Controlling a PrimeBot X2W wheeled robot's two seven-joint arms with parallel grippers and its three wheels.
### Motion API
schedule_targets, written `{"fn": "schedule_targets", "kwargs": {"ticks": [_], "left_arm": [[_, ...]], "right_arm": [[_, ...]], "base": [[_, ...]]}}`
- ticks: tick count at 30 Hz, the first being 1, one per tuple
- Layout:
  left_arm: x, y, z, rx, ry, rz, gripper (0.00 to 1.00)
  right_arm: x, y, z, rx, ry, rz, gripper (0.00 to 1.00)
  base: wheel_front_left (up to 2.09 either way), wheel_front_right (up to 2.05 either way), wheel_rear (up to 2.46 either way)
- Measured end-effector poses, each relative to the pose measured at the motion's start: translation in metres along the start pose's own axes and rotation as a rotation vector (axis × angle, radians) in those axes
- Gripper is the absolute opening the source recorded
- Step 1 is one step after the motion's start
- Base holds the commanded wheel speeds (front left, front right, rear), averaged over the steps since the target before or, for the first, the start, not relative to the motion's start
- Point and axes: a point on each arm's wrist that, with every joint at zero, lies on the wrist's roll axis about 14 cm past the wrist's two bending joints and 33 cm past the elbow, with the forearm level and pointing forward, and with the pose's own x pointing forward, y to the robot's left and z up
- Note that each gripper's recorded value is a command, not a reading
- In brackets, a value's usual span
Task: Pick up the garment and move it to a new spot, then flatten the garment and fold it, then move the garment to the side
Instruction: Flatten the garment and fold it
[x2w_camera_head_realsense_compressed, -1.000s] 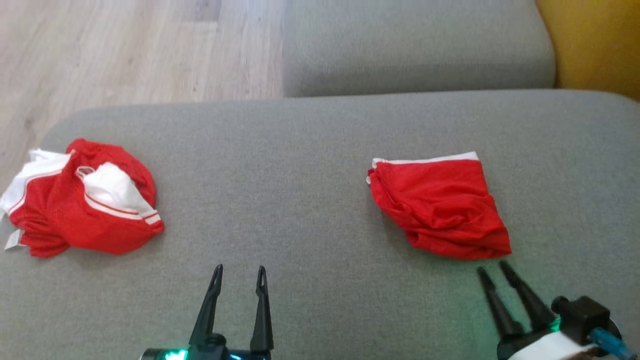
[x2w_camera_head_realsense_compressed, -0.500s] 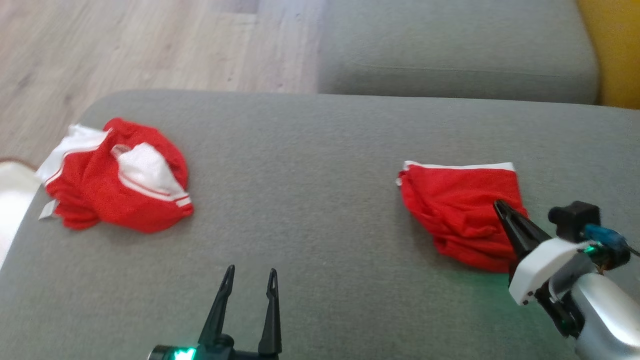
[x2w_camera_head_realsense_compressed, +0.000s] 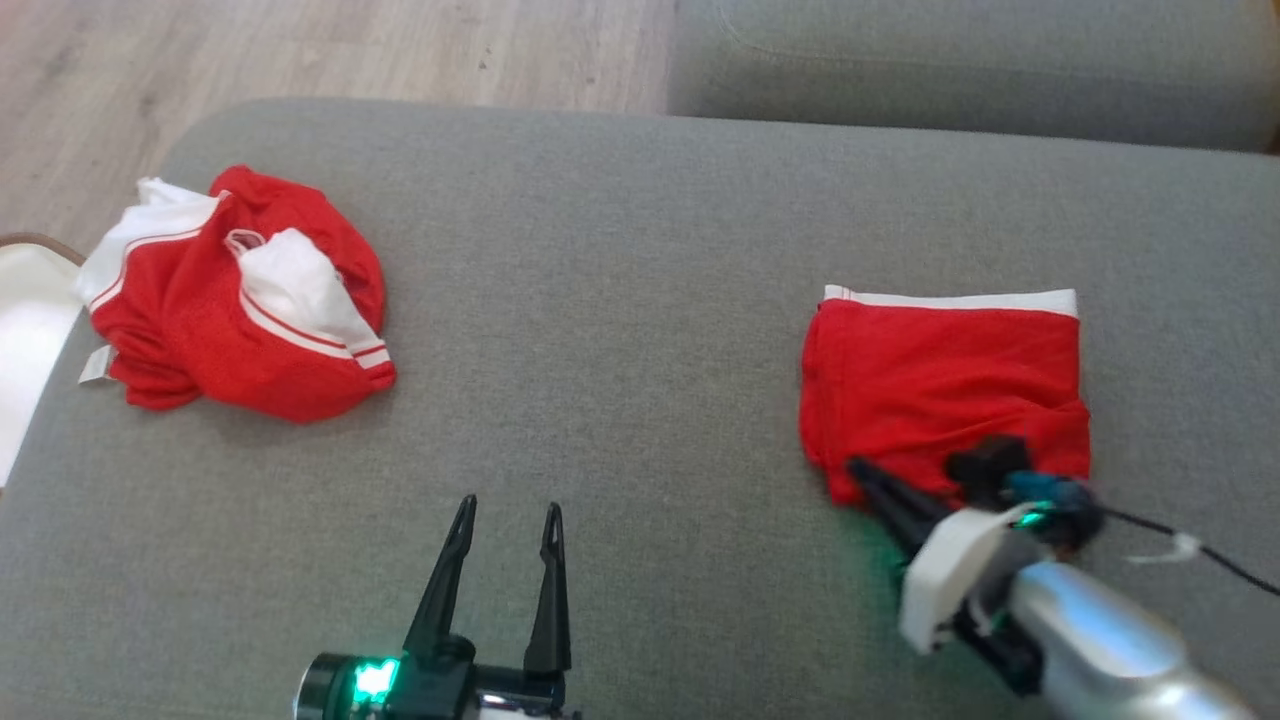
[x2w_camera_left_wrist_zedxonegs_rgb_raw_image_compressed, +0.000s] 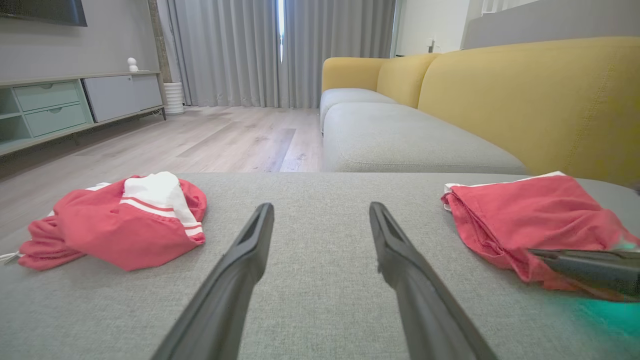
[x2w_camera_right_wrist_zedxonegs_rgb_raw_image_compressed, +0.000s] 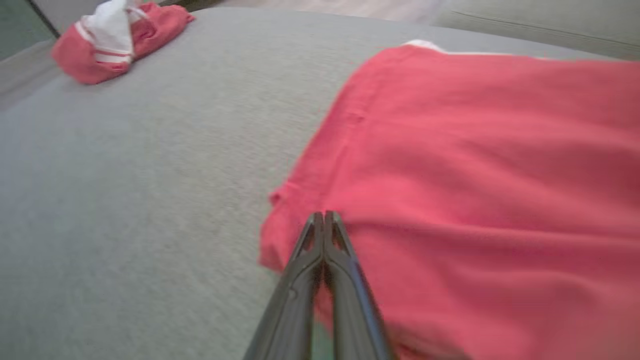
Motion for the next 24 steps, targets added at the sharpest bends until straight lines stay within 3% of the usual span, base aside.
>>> {"fn": "schedule_targets", "kwargs": {"ticks": [9, 13, 16, 17, 18, 24], "left_arm": [[0.007, -0.011, 0.003, -0.001, -0.011, -0.032, 1.00], [0.005, -0.013, 0.009, -0.001, -0.032, -0.039, 1.00], [0.003, -0.009, 0.014, -0.002, -0.050, -0.022, 1.00], [0.002, -0.006, 0.016, -0.007, -0.054, -0.008, 1.00], [0.000, -0.003, 0.016, -0.011, -0.058, 0.004, 1.00], [-0.009, 0.007, 0.020, -0.031, -0.071, 0.039, 1.00]], "right_arm": [[0.000, 0.040, 0.002, 0.008, -0.049, 0.112, 0.00], [-0.003, 0.049, 0.025, 0.032, -0.128, 0.124, 0.00], [-0.014, 0.038, 0.053, 0.048, -0.236, 0.073, 0.00], [-0.021, 0.029, 0.059, 0.056, -0.269, 0.039, 0.58], [-0.029, 0.020, 0.062, 0.062, -0.296, 0.001, 1.00], [-0.085, -0.020, 0.055, 0.092, -0.398, -0.215, 1.00]], "base": [[0.00, 0.00, 0.00], [0.00, 0.00, 0.00], [0.00, 0.00, 0.00], [0.00, 0.00, 0.00], [0.00, 0.00, 0.00], [0.00, 0.00, 0.00]]}}
